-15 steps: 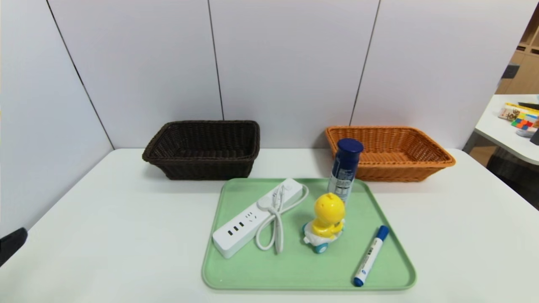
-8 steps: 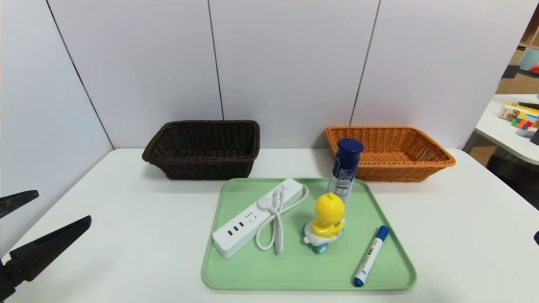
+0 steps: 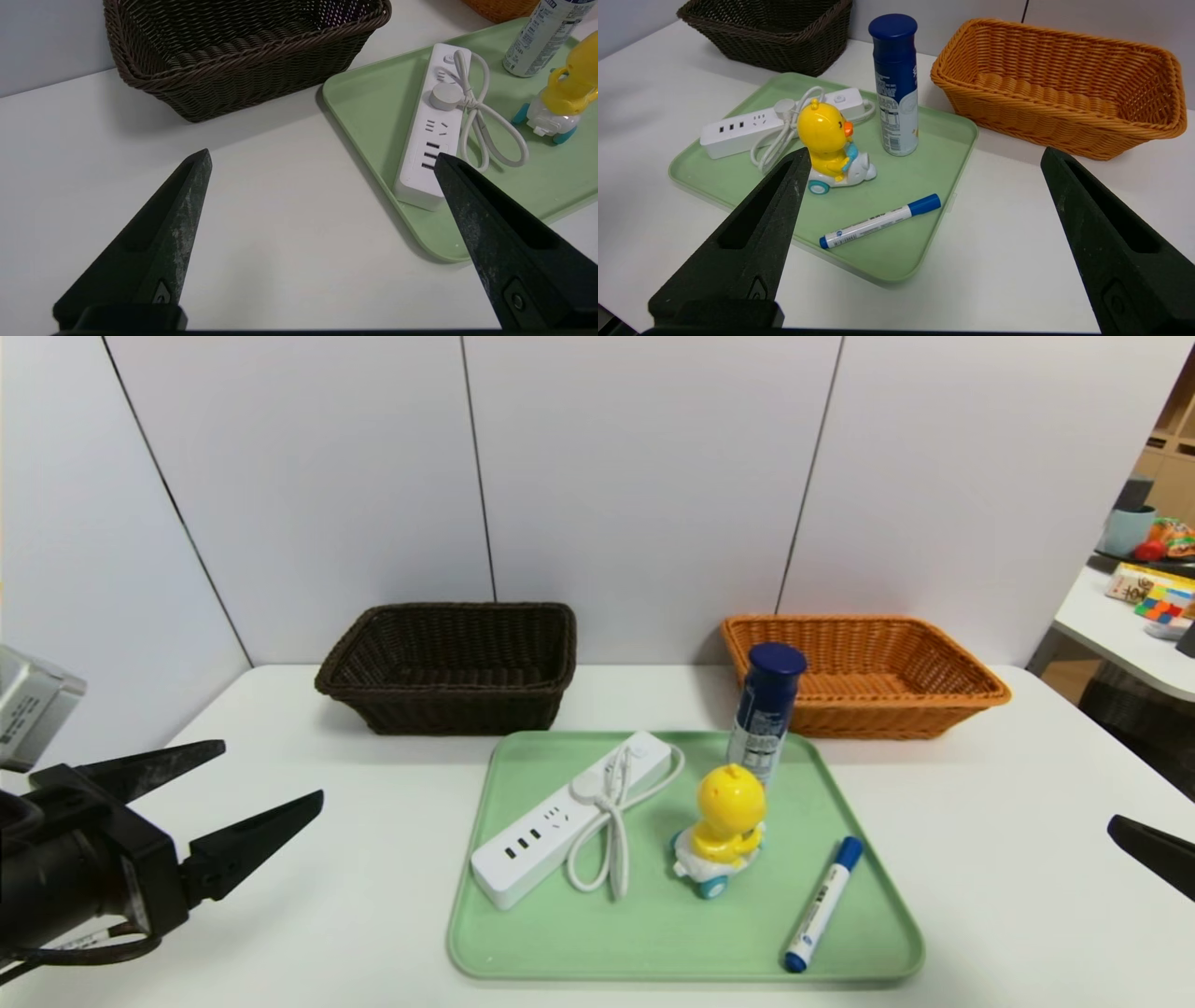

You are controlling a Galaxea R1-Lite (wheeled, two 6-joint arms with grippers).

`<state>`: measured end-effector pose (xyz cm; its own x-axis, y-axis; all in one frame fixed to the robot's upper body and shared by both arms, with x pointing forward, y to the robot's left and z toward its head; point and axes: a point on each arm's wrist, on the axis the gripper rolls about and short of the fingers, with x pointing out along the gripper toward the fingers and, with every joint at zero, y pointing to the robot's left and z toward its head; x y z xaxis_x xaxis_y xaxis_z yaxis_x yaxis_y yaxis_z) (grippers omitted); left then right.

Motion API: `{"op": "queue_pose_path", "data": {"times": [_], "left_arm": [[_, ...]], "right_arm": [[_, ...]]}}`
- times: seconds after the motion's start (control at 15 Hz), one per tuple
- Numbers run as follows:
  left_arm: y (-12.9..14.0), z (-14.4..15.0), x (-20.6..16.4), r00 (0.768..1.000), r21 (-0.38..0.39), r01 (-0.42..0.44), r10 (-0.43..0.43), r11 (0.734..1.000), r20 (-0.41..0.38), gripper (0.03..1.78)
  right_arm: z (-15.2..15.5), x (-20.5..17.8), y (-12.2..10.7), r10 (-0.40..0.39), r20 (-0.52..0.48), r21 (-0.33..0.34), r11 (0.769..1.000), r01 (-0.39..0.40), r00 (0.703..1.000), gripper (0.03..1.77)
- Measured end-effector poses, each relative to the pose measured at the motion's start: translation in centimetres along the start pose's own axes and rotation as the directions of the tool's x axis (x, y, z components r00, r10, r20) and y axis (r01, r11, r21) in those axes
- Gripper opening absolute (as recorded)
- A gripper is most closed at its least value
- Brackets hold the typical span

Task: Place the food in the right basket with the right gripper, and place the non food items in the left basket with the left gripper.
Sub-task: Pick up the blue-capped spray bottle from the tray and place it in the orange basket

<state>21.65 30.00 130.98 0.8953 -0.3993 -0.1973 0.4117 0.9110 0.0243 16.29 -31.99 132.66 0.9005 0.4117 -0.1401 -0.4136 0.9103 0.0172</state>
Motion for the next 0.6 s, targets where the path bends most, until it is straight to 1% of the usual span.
{"op": "queue_pose_path", "data": {"times": [0.13, 0.4, 0.6], "left_arm": [[-0.8, -0.5, 0.8, 0.999, 0.009, 0.027, -0.027, 1.0, -0.019, 1.69], [-1.7, -1.0, 1.2, 0.998, -0.001, 0.043, -0.043, 0.999, -0.04, 1.69], [-1.8, -1.1, 1.3, 0.998, -0.001, 0.049, -0.049, 0.999, -0.044, 1.69]], "right_arm": [[-0.1, 0.3, 0.0, 0.011, -0.015, 0.007, 1.0, -0.011, 1.0, 1.7], [-0.4, 1.2, 0.0, 0.042, -0.046, 0.013, 0.999, -0.041, 0.998, 1.7], [0.1, 2.6, 0.1, 0.082, -0.027, 0.003, 0.997, -0.082, 0.996, 1.7]]}}
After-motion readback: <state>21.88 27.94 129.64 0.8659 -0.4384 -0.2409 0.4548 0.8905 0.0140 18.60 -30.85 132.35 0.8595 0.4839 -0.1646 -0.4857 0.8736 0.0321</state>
